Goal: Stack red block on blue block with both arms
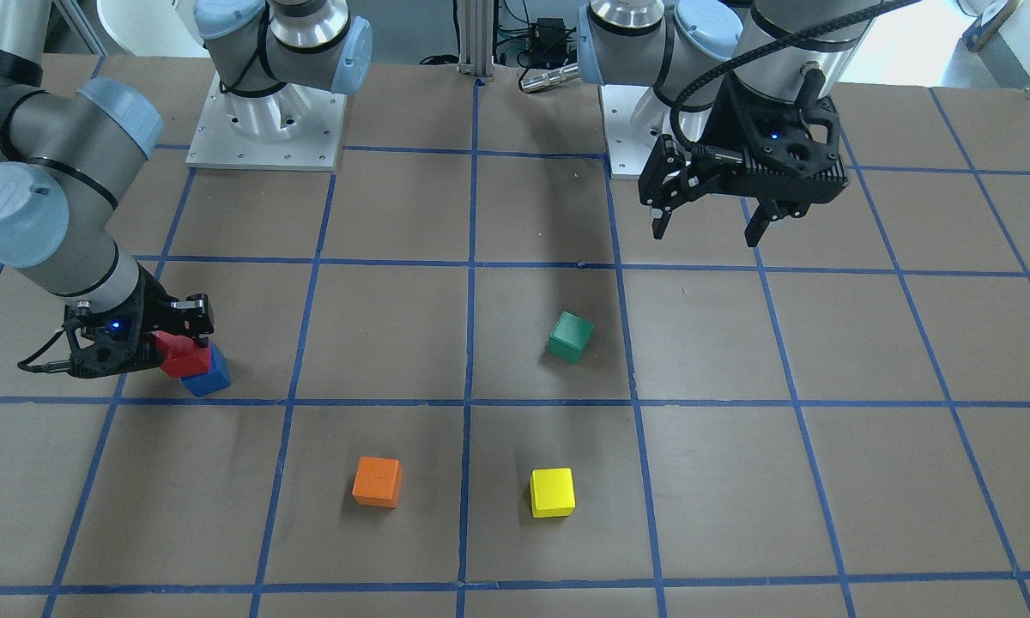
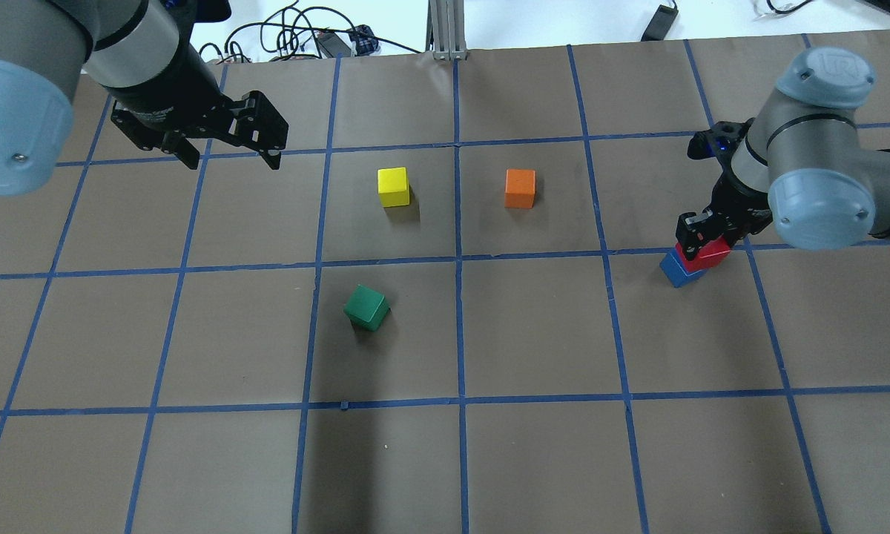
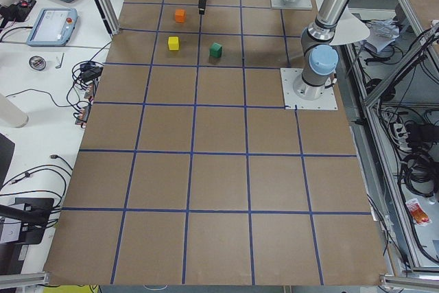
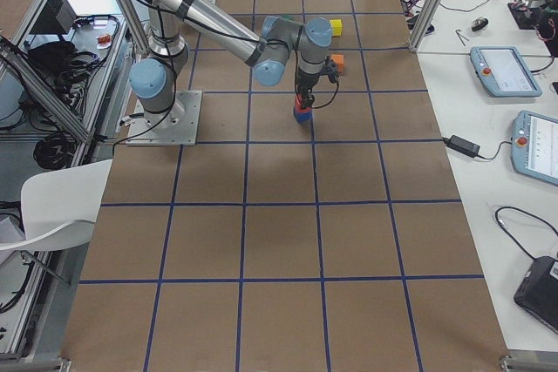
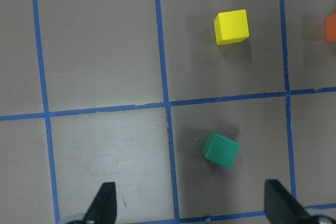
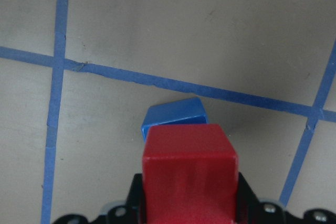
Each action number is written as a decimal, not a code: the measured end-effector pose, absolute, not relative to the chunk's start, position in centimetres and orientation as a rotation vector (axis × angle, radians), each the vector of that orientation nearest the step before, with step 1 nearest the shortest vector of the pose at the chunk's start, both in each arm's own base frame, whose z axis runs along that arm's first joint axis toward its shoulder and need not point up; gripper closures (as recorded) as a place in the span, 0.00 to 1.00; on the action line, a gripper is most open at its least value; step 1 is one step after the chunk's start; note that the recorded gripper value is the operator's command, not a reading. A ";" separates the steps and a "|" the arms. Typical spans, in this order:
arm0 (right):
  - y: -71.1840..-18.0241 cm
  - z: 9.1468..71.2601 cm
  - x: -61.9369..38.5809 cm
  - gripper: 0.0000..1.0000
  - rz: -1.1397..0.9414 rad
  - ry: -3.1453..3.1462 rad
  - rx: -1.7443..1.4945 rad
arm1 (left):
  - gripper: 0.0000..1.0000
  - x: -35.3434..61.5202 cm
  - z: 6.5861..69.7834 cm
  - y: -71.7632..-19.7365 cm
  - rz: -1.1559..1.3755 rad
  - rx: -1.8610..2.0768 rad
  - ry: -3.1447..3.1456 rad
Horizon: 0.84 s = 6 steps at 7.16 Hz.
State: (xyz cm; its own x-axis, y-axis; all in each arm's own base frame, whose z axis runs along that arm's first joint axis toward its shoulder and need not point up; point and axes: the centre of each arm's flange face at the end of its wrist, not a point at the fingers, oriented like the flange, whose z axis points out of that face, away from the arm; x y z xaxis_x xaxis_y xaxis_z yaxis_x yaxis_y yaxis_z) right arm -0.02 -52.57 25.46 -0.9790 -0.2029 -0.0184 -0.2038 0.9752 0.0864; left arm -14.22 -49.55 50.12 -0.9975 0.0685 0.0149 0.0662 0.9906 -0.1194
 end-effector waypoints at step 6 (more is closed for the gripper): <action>-53.8 28.8 -0.4 0.00 0.073 3.143 -0.304 | 0.00 -14.2 50.1 -49.6 0.186 -0.105 -3.115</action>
State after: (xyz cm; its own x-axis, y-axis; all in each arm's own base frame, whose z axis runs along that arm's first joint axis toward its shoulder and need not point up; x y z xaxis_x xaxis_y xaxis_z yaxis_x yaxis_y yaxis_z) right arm -0.39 -53.80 28.83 -0.9813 -0.1920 0.0121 -0.1913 0.9804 0.0476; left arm -14.23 -49.58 50.10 -0.9975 0.0685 0.0149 0.0662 0.9906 -0.1197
